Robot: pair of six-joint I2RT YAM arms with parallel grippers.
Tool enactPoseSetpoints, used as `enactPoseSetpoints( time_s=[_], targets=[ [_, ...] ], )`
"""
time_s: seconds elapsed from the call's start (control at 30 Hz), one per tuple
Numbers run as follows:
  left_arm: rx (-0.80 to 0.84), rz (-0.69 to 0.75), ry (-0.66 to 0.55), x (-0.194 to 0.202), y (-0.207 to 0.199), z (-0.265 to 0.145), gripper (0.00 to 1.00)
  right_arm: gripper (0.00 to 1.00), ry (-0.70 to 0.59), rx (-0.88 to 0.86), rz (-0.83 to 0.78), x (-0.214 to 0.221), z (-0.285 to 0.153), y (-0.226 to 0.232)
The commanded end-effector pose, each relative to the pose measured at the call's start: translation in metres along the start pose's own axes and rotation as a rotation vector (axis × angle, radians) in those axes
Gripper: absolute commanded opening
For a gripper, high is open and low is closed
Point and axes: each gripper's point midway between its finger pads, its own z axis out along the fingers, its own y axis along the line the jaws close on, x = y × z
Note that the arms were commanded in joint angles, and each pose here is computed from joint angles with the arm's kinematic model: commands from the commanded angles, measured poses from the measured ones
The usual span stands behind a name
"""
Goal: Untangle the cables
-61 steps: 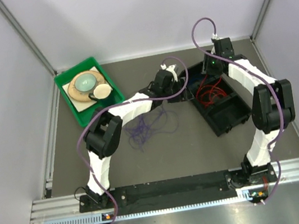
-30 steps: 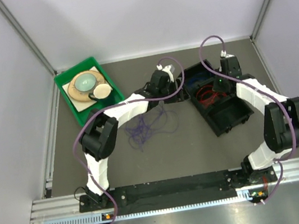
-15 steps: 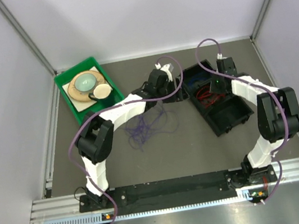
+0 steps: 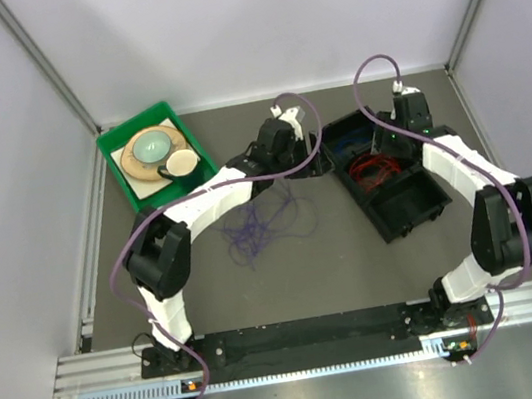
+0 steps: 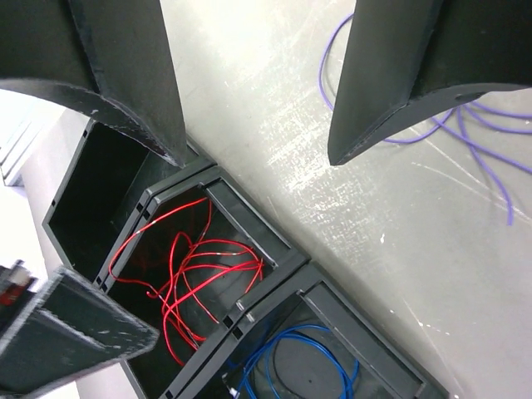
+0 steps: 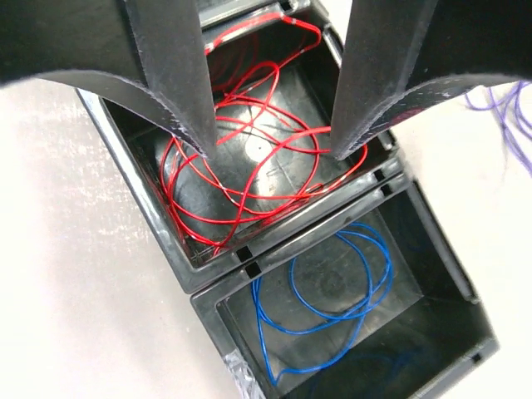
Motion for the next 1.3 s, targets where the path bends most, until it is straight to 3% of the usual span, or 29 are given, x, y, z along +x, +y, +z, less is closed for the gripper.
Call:
enactPoseSetpoints(
  time_s=[0.0, 0.13, 0.3, 0.43, 0.53, 0.63, 0.77, 0.97, 1.07, 1.17, 1.27],
  targets=[
    [-0.017, 0.029, -0.079, -0.023, -0.006, -0.025, 0.77, 0.59, -0.148, -0.039, -0.008, -0.047, -0.041, 0.012],
    [-0.143, 0.016, -0.101, -0.025, 0.022, -0.042, 0.8, 0.65, -0.208, -0.108, -0.015, -0.061, -0.072, 0.025],
    [-0.459, 0.04, -0.026, 0.006, 0.085, -0.087, 0.84, 0.7, -0.244, -0.224, -0.063, -0.059, -0.104, 0.056],
    [-0.736, 0.034, -0.109, 0.012, 0.13, -0.144, 0.87, 0.74, -0.217, -0.284, -0.155, -0.039, -0.115, 0.09],
    [-0.716, 0.04, -0.158, 0.023, 0.133, -0.164, 0.93, 0.75, -0.195, -0.32, -0.151, -0.023, -0.111, 0.104],
    [-0.713, 0.015, -0.128, 0.049, 0.144, -0.162, 0.97, 0.75, -0.156, -0.328, -0.137, -0.008, -0.102, 0.108],
    [-0.749, -0.072, -0.018, 0.092, 0.161, -0.148, 0.99, 0.75, -0.132, -0.331, -0.142, 0.001, -0.098, 0.111],
    [-0.7, -0.107, 0.019, 0.114, 0.171, -0.104, 0.99, 0.76, -0.129, -0.338, -0.132, 0.005, -0.101, 0.11],
    [-0.723, -0.126, 0.061, 0.121, 0.178, -0.086, 0.95, 0.76, -0.119, -0.324, -0.138, 0.008, -0.101, 0.107],
    [-0.662, -0.147, 0.084, 0.127, 0.17, -0.068, 0.81, 0.76, -0.137, -0.297, -0.136, 0.007, -0.103, 0.1],
    [-0.605, -0.171, 0.111, 0.135, 0.16, -0.055, 0.45, 0.76, -0.151, -0.287, -0.137, 0.005, -0.108, 0.097]
  ],
)
